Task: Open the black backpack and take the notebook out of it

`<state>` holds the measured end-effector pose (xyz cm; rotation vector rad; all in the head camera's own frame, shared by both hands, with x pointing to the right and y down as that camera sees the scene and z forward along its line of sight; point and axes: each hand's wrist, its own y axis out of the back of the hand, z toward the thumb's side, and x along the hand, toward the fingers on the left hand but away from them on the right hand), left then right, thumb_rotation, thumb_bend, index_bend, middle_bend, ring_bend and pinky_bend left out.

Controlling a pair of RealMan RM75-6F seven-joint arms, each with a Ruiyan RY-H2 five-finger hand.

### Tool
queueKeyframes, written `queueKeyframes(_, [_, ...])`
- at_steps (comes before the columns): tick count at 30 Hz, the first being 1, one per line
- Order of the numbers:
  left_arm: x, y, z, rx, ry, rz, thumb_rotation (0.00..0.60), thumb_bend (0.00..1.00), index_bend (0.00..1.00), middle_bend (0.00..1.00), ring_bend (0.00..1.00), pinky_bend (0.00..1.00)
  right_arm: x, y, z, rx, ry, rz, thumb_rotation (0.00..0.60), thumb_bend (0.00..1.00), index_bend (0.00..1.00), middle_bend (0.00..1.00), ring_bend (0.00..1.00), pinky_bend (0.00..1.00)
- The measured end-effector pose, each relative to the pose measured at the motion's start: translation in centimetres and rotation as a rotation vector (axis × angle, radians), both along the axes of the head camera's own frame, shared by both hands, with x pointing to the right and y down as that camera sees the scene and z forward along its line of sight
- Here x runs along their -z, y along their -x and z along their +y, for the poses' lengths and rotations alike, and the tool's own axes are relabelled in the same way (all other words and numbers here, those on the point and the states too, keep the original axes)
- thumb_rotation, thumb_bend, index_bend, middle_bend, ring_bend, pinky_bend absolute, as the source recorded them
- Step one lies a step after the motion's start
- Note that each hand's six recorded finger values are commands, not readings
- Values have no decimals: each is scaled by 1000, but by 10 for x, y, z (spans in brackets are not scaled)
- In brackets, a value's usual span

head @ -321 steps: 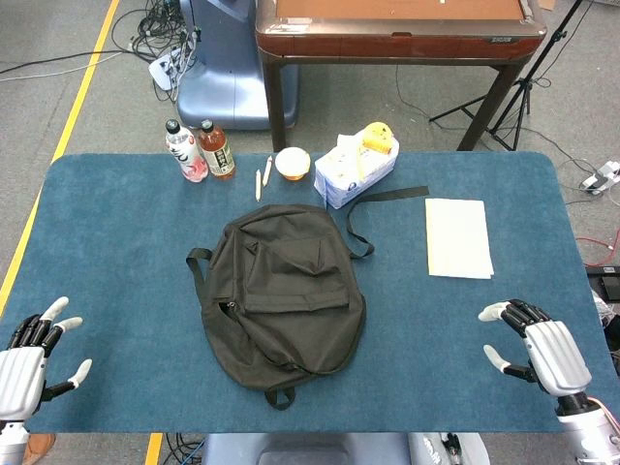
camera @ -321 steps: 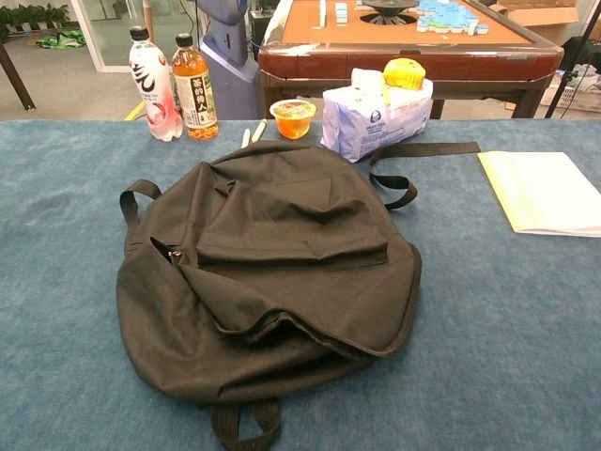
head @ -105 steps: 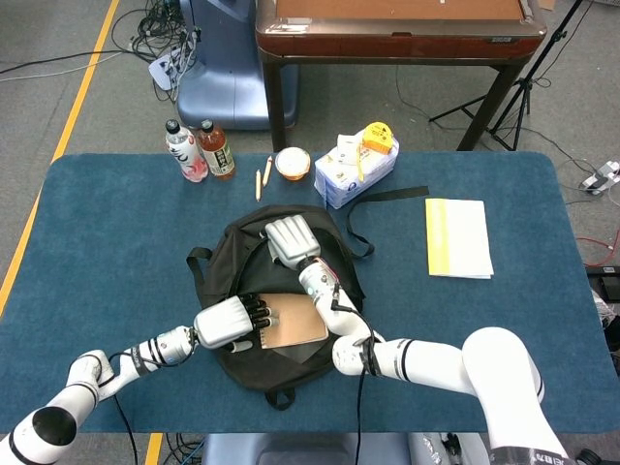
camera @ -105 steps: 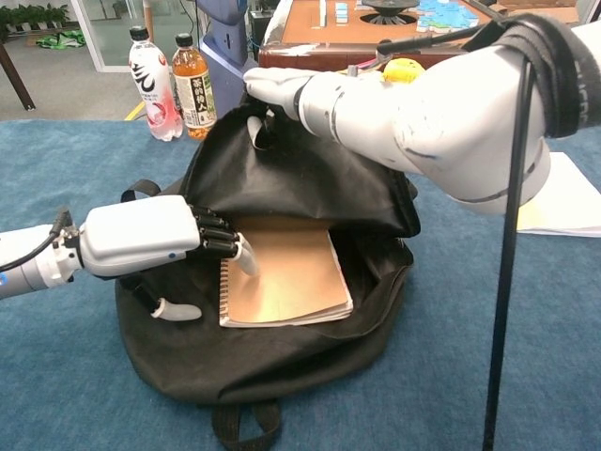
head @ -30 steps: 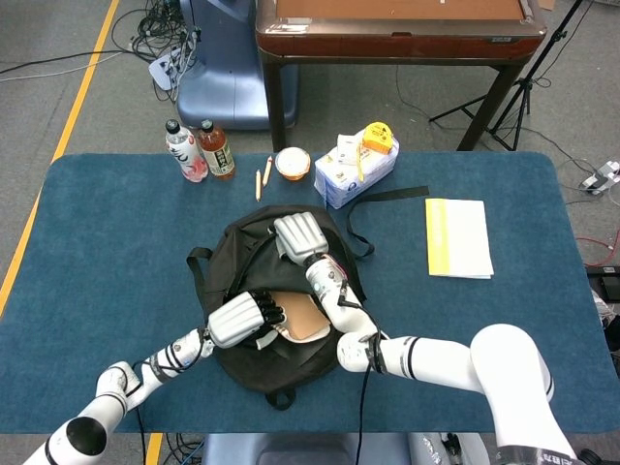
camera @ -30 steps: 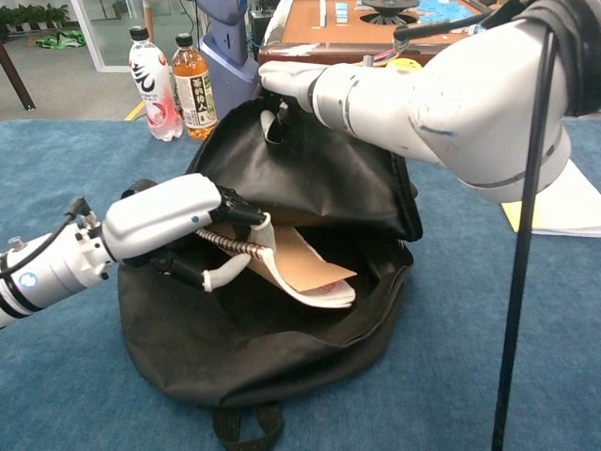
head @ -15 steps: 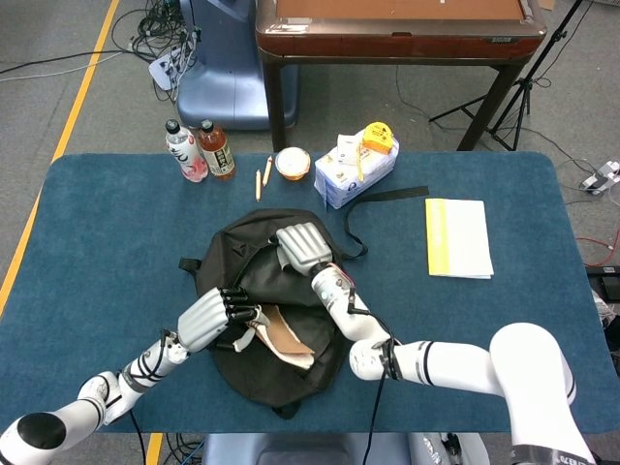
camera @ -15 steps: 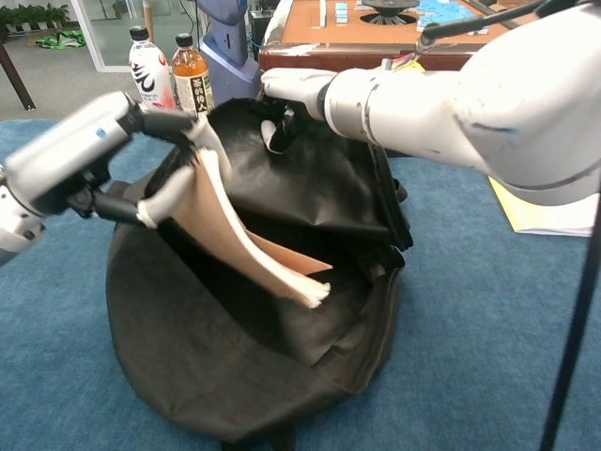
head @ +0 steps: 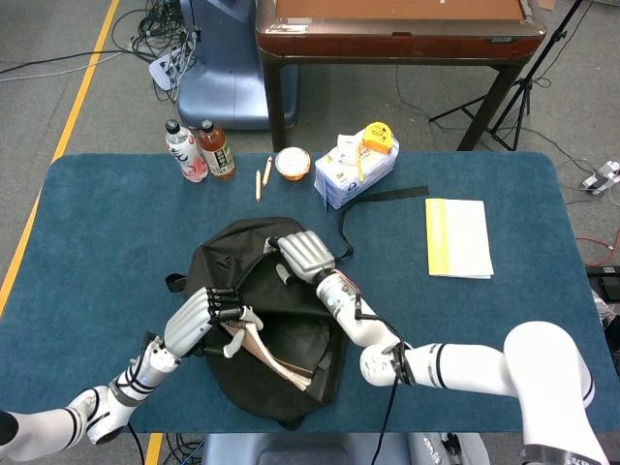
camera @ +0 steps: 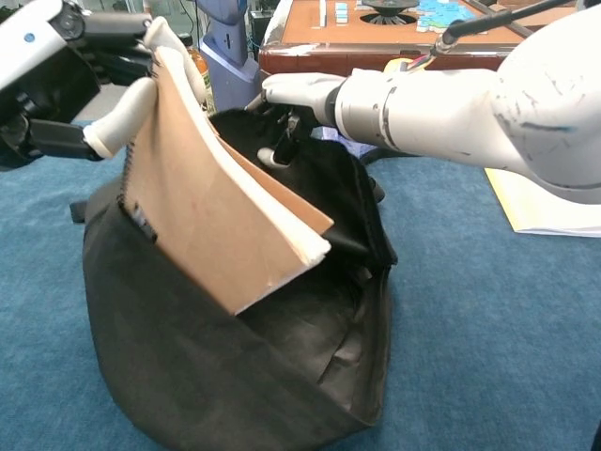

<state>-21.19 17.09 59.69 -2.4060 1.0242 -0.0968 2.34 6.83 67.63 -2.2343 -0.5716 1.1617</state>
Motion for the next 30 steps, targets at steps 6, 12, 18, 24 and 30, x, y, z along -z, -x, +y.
queueKeyframes(6, [-3,-11,6,-46,50,8,600,531,678,792,671,535,0,10,5,4,-3,-9,600,378,301,358,414,489])
queueKeyframes(12, [7,-11,-3,-32,34,23,600,531,678,797,689,535,-1,11,10,7,26,-19,600,348,222,323,378,464])
queueKeyframes(18, [15,5,-21,6,-24,-24,600,532,687,805,689,535,5,4,17,8,108,-49,600,323,127,285,357,464])
queueKeyframes(24, [21,20,-33,29,-79,-94,600,531,681,802,688,535,15,-2,20,-33,215,-131,600,323,104,281,353,465])
queueKeyframes(30, [24,31,-54,85,-129,-154,600,523,674,796,682,535,41,-22,11,-45,163,-189,600,317,97,280,353,465])
